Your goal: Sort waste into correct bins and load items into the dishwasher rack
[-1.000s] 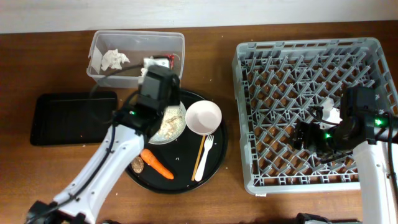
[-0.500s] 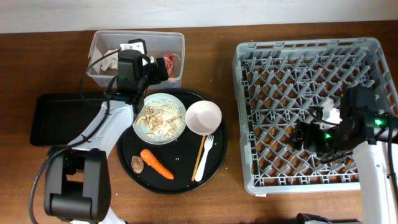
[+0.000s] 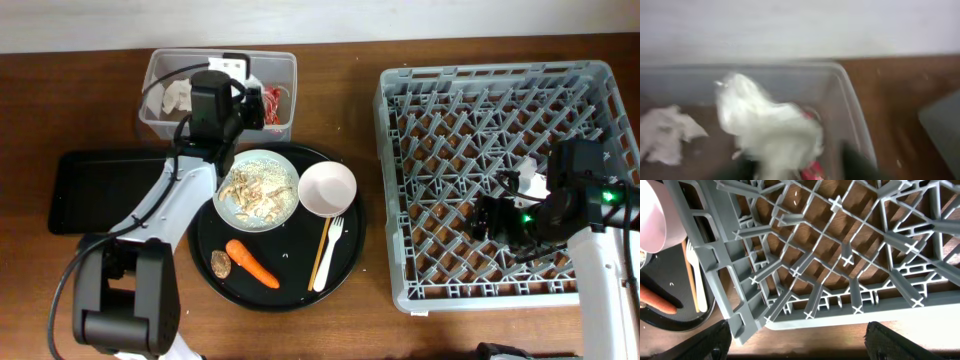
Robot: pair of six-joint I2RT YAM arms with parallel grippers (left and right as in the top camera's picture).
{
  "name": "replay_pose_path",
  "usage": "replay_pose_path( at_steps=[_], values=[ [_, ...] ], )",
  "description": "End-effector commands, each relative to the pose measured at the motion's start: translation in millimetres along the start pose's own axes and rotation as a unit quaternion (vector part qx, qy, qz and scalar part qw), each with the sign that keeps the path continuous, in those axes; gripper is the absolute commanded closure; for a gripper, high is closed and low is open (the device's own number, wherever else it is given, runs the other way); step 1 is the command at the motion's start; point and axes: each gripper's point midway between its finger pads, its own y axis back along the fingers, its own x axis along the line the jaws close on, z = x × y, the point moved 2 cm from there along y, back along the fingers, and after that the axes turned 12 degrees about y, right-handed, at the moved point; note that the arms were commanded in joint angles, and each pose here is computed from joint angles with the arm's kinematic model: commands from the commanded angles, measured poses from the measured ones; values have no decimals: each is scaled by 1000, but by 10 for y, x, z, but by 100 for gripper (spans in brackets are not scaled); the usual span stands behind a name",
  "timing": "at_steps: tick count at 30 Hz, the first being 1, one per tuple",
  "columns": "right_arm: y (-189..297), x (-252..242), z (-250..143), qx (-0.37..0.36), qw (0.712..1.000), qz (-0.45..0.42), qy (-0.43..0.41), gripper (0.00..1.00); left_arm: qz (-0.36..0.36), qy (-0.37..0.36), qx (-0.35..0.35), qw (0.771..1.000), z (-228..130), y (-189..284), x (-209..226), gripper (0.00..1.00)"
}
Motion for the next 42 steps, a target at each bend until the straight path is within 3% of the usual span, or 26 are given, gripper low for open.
replay_pose_path(
  at_steps=[1, 2, 3, 5, 6, 7, 8, 9, 10, 11, 12, 13, 14, 16, 19, 20, 22, 23, 25, 27, 33, 36, 40, 42],
  values=[
    [30, -12, 22, -7, 1000, -5, 8, 11, 29, 10, -45, 999, 275, 104, 14, 100],
    [30, -12, 26, -8, 1000, -5, 8, 11, 20, 6, -45, 999, 259, 103, -81, 33],
    [30, -12, 26, -8, 1000, -5, 8, 11, 20, 5, -45, 999, 254, 103, -102, 1],
    [30, -12, 24, -8, 1000, -5, 8, 11, 18, 5, -47, 999, 262, 104, -107, 3],
    [30, -12, 25, -8, 1000, -5, 8, 11, -2, -8, -40, 999, 241, 101, -172, 62],
    [30, -13, 25, -8, 1000, -6, 8, 11, 1, -12, -41, 999, 243, 101, -162, 88],
    [30, -12, 24, -8, 1000, -5, 8, 11, 31, -10, -50, 998, 273, 107, -68, 0],
    [30, -12, 24, -8, 1000, -5, 8, 11, 39, -9, -53, 998, 289, 109, -24, 0],
    [30, -12, 26, -8, 1000, -5, 8, 11, 0, -12, -37, 999, 229, 95, -151, 0],
    [30, -12, 27, -8, 1000, -5, 9, 11, -16, -71, -10, 997, 89, 84, -246, 0],
    [30, -12, 26, -8, 1000, -5, 8, 11, 58, -113, -12, 992, 87, 93, -45, 0],
    [30, -11, 22, -7, 1000, -5, 8, 11, 118, -109, -25, 987, 146, 127, 132, 0],
    [30, -11, 22, -7, 1000, -5, 8, 11, 130, -107, -33, 985, 199, 158, 164, 0],
    [29, -12, 23, -7, 1000, -5, 8, 11, 91, -111, -24, 989, 211, 263, -16, 0],
    [30, -11, 22, -7, 1000, -5, 8, 11, 34, -56, 66, 996, -60, 610, -228, 0],
    [30, -10, 15, -6, 1000, -5, 8, 10, 27, -15, 158, 987, -386, 906, -224, 0],
    [30, -8, 6, -4, 1000, -4, 7, 1, 39, -3, 252, 967, -728, 1227, -157, 0],
    [30, -1, 6, -4, 1000, -2, 7, 2, 63, -2, 317, 946, -961, 1474, -54, 0],
    [30, 16, -1, -2, 1000, 3, 7, 2, 100, 7, 403, 910, -1260, 1813, 72, 0],
    [17, 114, -34, 7, 1000, 17, 20, 1, 146, 59, 444, 882, -1403, 2020, 155, 0],
    [-32, 715, -47, 11, 990, 40, 134, 0, 204, 138, 463, 852, -1460, 2185, 342, 0],
    [56, 1227, 89, -31, 973, 67, 218, 0, 245, 204, 454, 832, -1478, 2216, 561, 0],
    [-191, 1745, 378, -21, 960, 45, 274, 0, 278, 263, 437, 814, -1445, 2251, 851, 0],
    [-506, 1888, 579, -10, 965, 20, 262, 10, 286, 280, 430, 809, -1424, 2269, 948, 0]
  ],
)
